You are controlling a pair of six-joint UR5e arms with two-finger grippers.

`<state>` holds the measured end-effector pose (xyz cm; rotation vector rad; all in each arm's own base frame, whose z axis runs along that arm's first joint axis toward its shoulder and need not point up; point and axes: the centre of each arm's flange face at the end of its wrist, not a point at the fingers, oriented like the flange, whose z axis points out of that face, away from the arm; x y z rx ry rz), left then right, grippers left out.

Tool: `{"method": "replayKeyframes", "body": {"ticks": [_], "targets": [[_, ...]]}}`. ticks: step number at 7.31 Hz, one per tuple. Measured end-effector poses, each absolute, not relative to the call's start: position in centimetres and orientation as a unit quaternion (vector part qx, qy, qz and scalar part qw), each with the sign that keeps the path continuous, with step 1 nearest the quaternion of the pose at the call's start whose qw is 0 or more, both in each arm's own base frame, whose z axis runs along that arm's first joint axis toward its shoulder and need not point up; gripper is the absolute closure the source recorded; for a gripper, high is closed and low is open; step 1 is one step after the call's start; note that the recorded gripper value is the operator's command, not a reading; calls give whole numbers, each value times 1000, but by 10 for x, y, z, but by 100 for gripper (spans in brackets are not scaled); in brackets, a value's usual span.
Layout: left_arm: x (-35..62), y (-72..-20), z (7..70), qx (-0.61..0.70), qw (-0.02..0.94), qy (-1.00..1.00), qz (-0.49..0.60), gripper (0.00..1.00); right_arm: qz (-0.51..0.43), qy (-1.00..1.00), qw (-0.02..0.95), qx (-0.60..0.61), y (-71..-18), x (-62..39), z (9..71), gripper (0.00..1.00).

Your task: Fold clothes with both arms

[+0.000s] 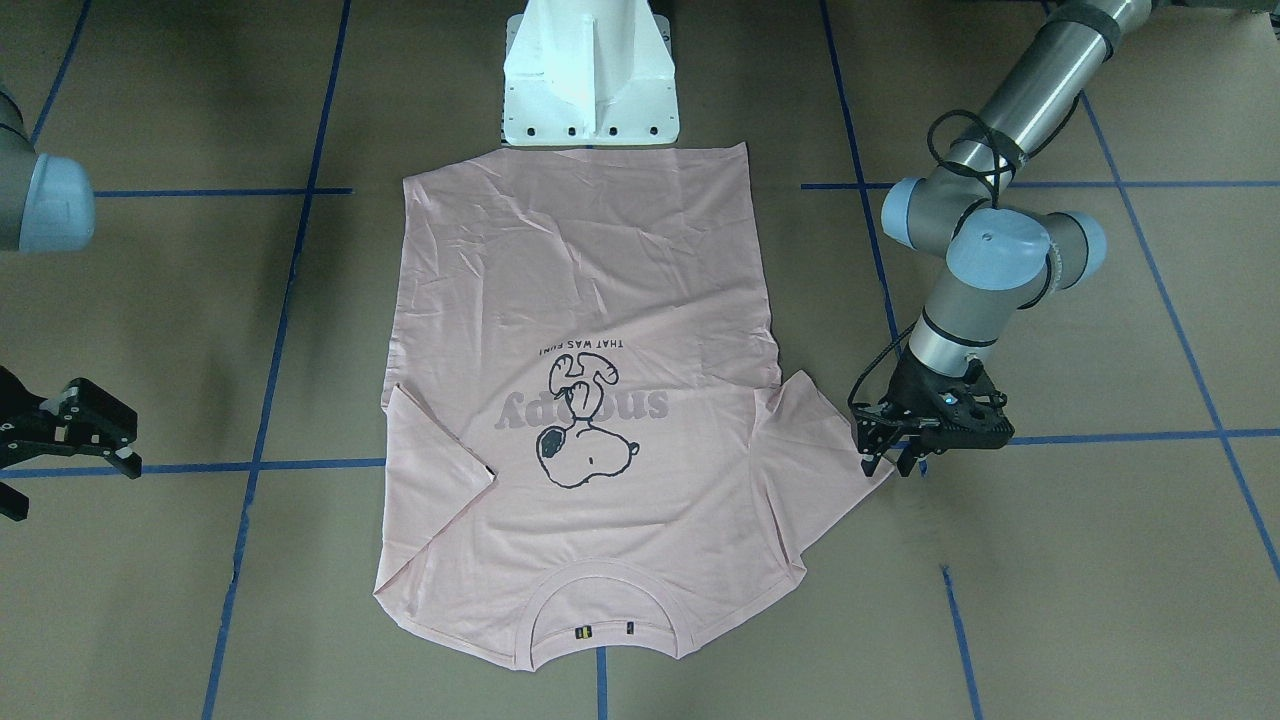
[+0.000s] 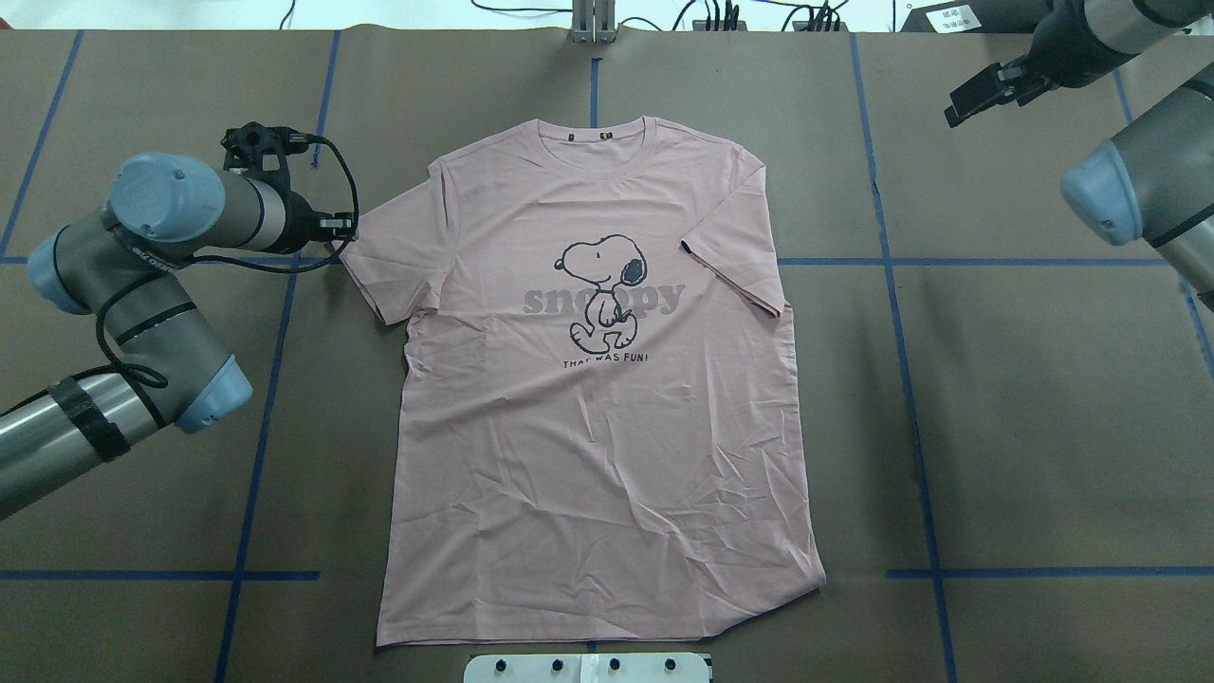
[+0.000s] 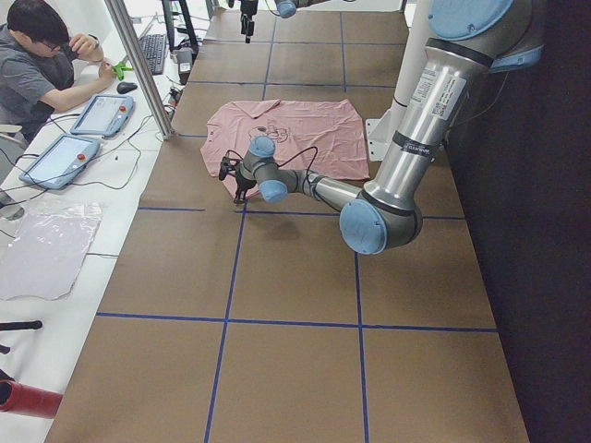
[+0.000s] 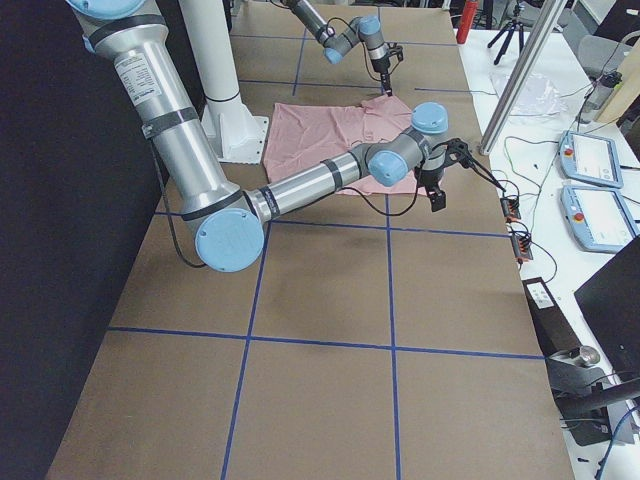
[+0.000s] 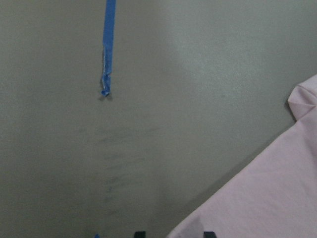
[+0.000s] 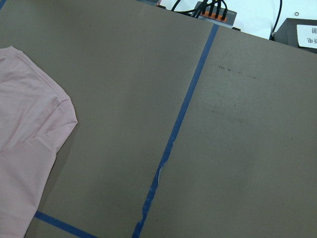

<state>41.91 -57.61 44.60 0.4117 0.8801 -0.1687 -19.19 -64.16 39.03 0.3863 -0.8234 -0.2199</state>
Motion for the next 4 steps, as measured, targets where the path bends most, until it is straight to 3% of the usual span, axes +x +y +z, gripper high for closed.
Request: {"method": "replayKeyframes", "body": {"ticks": [4], "targets": [[417,-571,407,210,876,429,-62,100,-104,-397,893,185,-641,-192,391,0]]}}
